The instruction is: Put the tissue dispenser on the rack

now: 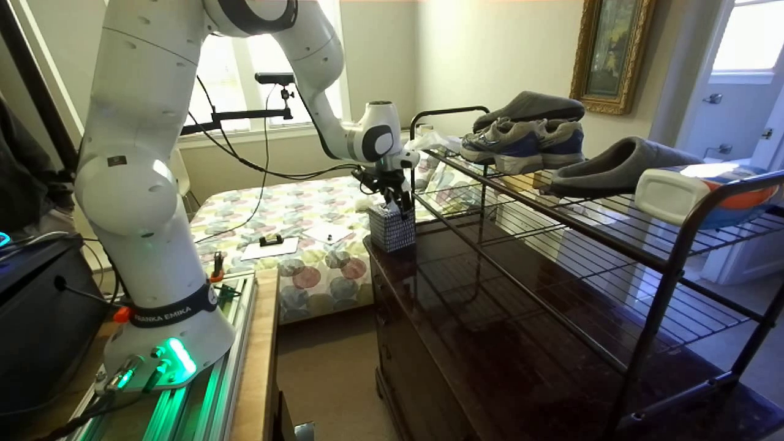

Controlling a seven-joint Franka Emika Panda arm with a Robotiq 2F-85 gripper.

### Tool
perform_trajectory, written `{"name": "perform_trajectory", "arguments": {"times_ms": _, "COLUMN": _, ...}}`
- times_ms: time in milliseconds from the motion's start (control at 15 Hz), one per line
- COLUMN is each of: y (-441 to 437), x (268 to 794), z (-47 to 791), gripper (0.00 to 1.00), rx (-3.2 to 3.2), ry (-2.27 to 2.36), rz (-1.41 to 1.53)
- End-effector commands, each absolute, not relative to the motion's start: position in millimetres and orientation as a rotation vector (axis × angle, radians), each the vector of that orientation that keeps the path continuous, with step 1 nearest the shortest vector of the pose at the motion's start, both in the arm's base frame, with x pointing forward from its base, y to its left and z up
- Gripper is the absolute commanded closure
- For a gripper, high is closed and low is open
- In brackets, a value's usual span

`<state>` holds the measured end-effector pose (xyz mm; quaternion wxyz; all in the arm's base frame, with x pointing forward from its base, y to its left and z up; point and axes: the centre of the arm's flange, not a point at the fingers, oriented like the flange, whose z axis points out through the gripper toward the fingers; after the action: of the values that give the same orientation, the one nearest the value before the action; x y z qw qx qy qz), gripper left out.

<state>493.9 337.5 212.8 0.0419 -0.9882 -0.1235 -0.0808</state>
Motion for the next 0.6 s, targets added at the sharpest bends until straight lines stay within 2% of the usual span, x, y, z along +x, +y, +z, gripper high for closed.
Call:
{"name": "perform_trajectory", "arguments": {"times_ms": 0, "y": 347.3, "x": 504.3, "z": 204.9, "gripper": 0.27, "rx": -3.027, "ry": -0.389, "rz": -0.235}}
{"name": "perform_trajectory", "arguments": {"times_ms": 533, "y": 351.4, "x": 505.3, "z": 202.1, "gripper": 0.82, "rx": -3.029, "ry": -0.380, "rz": -0.230}}
